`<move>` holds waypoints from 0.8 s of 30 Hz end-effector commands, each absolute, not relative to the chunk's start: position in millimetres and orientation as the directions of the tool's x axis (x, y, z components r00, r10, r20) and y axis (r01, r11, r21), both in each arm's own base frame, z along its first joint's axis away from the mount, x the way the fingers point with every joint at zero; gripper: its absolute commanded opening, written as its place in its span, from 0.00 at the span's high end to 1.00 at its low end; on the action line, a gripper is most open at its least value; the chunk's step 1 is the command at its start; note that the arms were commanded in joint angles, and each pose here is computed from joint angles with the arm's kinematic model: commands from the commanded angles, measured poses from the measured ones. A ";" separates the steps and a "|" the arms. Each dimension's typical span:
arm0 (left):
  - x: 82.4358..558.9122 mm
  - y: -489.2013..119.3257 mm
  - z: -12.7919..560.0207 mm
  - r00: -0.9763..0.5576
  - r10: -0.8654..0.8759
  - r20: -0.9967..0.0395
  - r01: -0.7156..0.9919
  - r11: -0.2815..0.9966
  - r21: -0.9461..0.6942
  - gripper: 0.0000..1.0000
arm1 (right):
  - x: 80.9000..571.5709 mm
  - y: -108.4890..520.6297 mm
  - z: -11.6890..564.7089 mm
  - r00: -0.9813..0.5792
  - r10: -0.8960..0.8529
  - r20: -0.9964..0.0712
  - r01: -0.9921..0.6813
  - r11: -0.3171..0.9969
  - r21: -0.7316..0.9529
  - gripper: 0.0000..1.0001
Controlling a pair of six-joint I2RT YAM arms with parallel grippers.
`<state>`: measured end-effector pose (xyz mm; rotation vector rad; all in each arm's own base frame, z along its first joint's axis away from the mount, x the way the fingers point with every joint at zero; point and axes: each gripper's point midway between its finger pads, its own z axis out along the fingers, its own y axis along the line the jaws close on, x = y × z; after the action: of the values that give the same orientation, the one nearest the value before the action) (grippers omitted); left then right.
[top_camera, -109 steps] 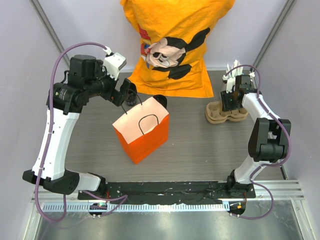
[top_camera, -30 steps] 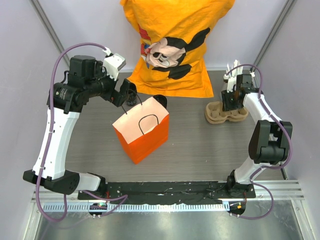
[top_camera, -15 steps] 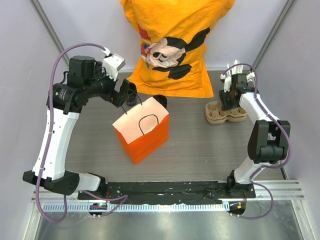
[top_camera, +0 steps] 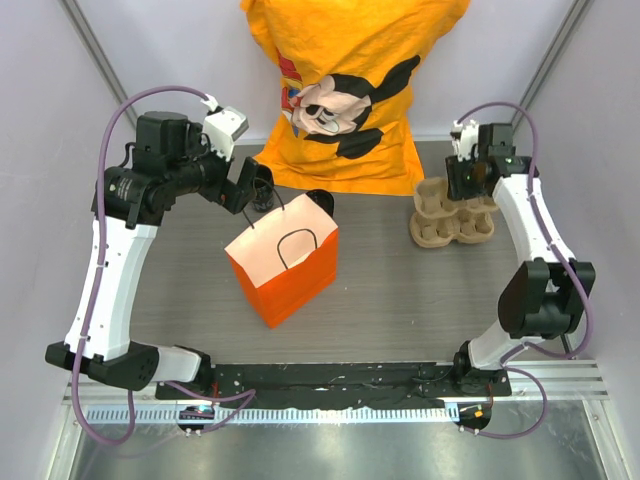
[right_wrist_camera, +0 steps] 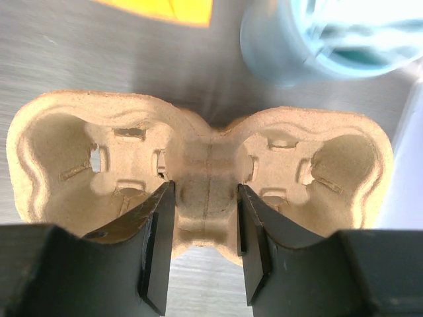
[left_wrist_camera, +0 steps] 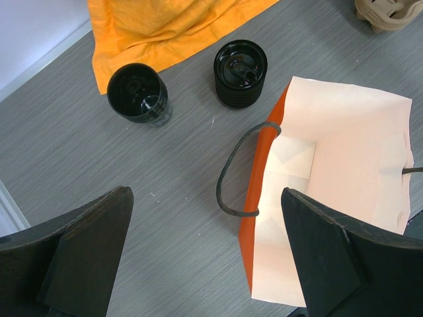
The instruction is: Pack the takeout coffee
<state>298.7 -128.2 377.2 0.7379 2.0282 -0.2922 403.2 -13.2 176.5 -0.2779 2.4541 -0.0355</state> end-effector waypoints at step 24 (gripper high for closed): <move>316.4 -124.2 410.1 -0.281 0.365 -0.888 0.569 0.808 0.153 0.00 | 356.2 262.2 450.8 -0.233 -0.173 -0.957 -0.809 0.581 0.092 0.77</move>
<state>307.0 -118.9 396.9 0.6921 1.9758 -0.2230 371.4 223.1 423.9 -0.7898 1.8414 0.4879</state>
